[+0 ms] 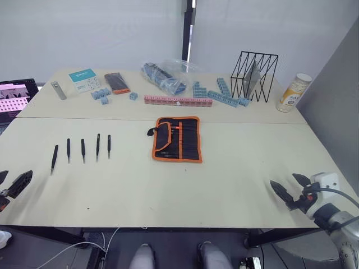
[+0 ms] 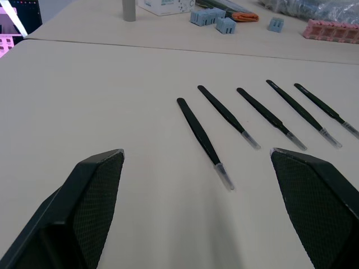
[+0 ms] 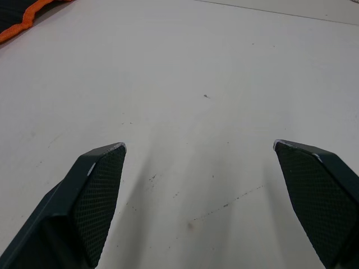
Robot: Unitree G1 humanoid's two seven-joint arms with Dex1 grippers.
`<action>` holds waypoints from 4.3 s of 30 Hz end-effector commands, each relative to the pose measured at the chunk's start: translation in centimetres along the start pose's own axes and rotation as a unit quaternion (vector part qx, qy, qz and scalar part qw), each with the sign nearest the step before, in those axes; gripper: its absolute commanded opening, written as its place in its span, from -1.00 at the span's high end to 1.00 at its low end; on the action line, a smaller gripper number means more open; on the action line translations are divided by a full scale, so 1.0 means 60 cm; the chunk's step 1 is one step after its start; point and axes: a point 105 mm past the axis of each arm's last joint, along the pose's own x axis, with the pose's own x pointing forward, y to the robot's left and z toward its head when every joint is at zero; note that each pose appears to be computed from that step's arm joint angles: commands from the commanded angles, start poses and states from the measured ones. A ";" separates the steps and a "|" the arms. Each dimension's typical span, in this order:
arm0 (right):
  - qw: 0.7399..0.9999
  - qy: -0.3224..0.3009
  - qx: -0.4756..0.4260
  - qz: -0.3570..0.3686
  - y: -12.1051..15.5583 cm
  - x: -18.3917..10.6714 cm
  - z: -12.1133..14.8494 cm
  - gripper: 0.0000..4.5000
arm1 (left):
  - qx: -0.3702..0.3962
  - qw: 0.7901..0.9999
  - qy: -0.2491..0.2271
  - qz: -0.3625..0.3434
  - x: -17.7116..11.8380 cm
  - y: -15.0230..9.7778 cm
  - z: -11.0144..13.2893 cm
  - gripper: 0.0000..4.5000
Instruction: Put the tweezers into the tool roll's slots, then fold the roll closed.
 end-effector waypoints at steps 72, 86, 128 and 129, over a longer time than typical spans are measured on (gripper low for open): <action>0.943 -0.038 0.165 0.286 0.554 0.314 0.221 0.99 | 0.020 0.949 -0.044 -0.312 0.025 -0.331 0.057 -1.00; 0.941 -0.063 -0.048 0.329 0.471 0.297 0.215 0.99 | 0.017 0.946 -0.034 -0.323 0.034 -0.343 0.043 -1.00; 0.829 -0.049 -0.383 0.405 0.350 0.121 0.116 1.00 | 0.372 0.642 0.005 -0.670 0.233 -0.516 0.037 -0.16; 0.830 -0.048 -0.382 0.404 0.349 0.120 0.115 1.00 | 0.376 0.639 0.007 -0.671 0.233 -0.515 0.036 -0.04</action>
